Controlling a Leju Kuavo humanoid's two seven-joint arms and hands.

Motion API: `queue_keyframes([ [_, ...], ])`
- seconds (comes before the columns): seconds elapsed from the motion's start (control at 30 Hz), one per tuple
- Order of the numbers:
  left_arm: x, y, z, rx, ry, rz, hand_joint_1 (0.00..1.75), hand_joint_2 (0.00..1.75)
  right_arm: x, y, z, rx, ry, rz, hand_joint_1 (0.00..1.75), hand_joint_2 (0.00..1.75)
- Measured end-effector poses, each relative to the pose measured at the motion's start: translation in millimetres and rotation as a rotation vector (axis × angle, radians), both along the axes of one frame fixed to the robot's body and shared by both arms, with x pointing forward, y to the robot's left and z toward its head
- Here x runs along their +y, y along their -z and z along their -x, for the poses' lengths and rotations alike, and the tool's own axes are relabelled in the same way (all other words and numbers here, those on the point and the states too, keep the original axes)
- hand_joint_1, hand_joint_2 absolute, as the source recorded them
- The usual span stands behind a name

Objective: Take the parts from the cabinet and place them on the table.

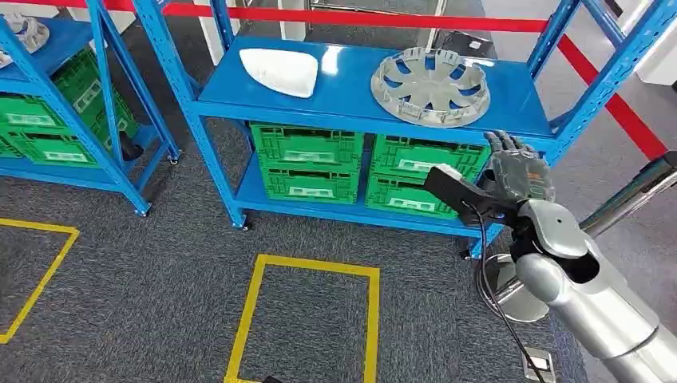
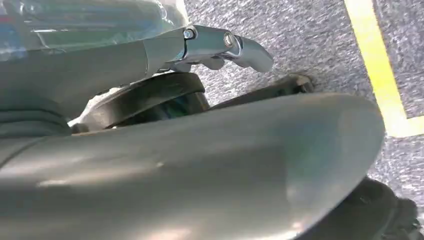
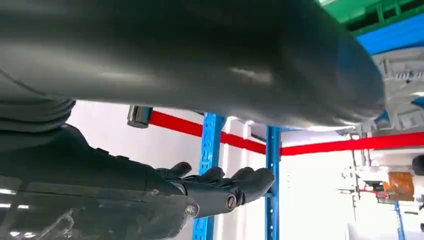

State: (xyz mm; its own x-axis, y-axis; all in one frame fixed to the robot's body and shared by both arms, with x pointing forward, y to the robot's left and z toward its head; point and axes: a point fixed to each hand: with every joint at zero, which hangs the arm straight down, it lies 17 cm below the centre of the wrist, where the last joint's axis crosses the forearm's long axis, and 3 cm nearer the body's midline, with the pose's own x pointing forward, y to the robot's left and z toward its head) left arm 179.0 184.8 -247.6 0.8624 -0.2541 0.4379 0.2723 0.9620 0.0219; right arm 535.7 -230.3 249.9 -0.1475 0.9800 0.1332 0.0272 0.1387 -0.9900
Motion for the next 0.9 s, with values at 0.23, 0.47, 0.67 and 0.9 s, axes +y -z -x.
queue_keyframes([
  [0.23,3.8,-0.3,-3.1,-0.004,-0.001,-0.005,0.0,0.0,-1.4,-5.7,-0.7,-0.012,0.002,0.001,0.0,0.0],
  [0.47,8.1,-0.1,-3.6,-0.013,-0.003,-0.008,0.0,0.0,-1.4,6.6,4.6,0.006,0.001,0.031,0.0,0.0],
  [0.67,6.8,-0.1,-0.7,-0.026,-0.007,0.0,0.0,0.0,-2.2,14.9,12.5,0.015,0.001,0.072,0.0,0.0],
  [0.9,7.1,0.6,1.3,-0.022,-0.01,0.0,0.0,0.0,-5.9,16.8,19.7,0.023,0.008,0.068,0.0,0.0],
])
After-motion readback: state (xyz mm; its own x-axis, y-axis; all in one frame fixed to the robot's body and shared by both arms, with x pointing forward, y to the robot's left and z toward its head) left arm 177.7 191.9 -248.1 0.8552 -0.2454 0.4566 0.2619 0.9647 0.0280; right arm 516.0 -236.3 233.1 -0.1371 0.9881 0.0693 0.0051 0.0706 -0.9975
